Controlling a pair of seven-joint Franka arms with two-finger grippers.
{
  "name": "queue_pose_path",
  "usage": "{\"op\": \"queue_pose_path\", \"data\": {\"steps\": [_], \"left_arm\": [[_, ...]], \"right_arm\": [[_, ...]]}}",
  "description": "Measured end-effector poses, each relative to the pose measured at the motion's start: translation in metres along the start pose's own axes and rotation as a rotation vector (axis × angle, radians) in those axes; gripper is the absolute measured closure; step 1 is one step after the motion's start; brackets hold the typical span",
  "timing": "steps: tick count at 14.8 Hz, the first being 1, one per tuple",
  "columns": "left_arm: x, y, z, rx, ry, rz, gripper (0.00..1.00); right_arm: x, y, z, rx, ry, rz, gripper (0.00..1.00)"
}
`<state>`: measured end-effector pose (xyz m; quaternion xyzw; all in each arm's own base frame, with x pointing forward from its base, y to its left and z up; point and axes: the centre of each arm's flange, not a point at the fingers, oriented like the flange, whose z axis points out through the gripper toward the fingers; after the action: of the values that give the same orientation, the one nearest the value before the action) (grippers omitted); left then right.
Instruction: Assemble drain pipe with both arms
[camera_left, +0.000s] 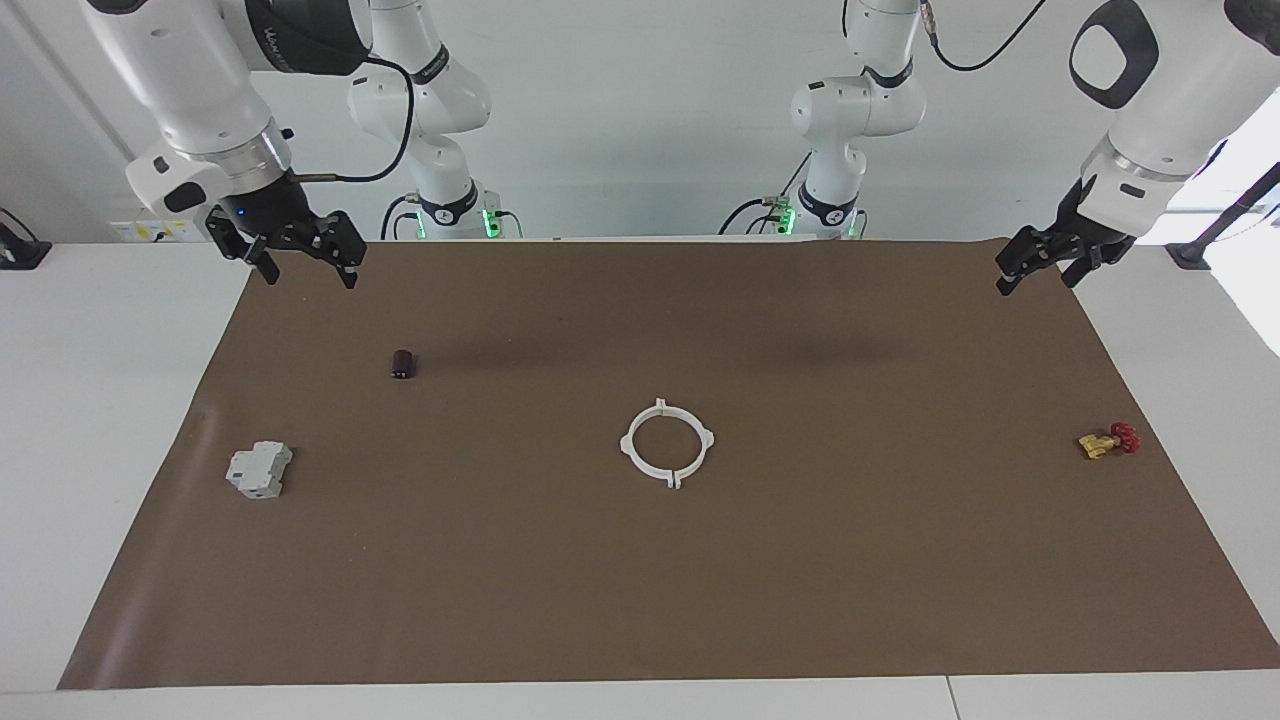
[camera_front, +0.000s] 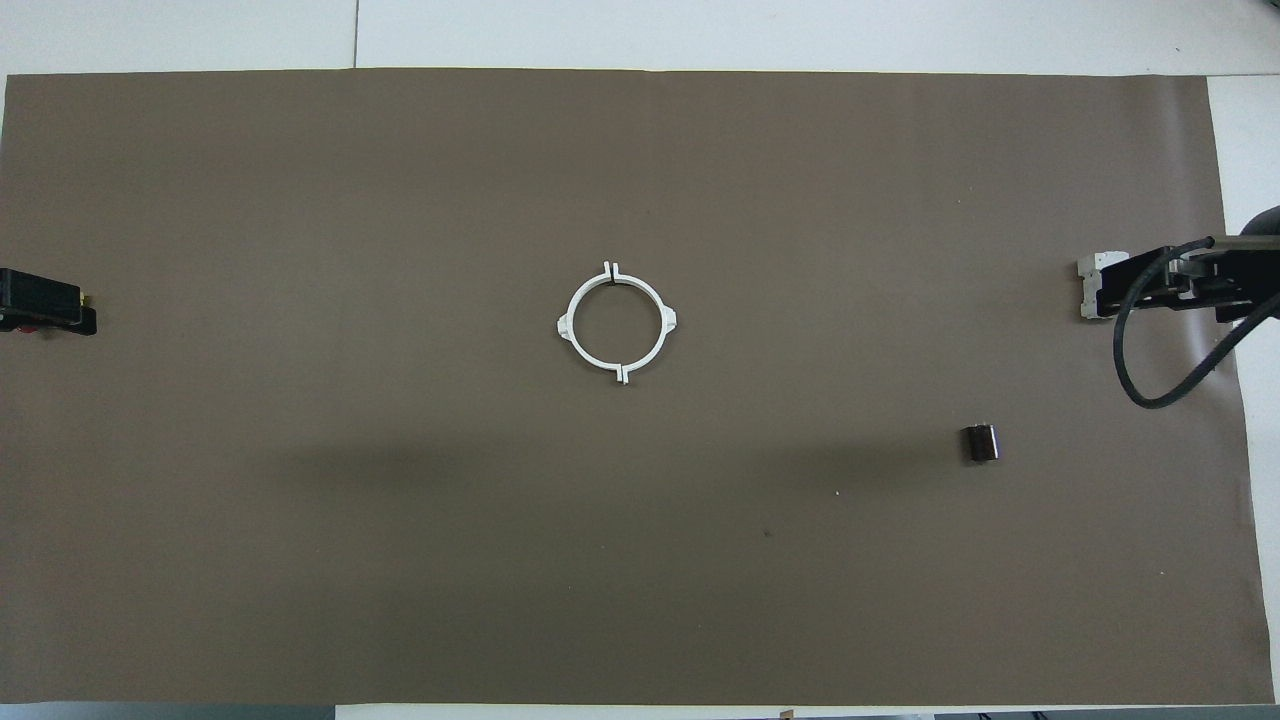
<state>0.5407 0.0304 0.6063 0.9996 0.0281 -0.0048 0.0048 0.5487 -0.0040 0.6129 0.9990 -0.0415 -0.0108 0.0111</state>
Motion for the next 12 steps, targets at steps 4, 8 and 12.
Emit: {"op": "queue_pose_path", "data": {"steps": [4,8,12], "left_arm": [[0.002,-0.008,-0.015,0.001,-0.007,-0.013,0.0],[0.006,-0.008,-0.007,0.001,-0.025,-0.004,0.0],[0.006,-0.008,-0.004,0.001,-0.031,0.006,0.0]], "right_arm": [[0.0,0.0,0.0,0.0,0.0,0.0,0.0],[0.0,0.0,0.0,0.0,0.0,0.0,0.0],[0.0,0.0,-0.001,0.0,0.001,0.0,0.0]]}}
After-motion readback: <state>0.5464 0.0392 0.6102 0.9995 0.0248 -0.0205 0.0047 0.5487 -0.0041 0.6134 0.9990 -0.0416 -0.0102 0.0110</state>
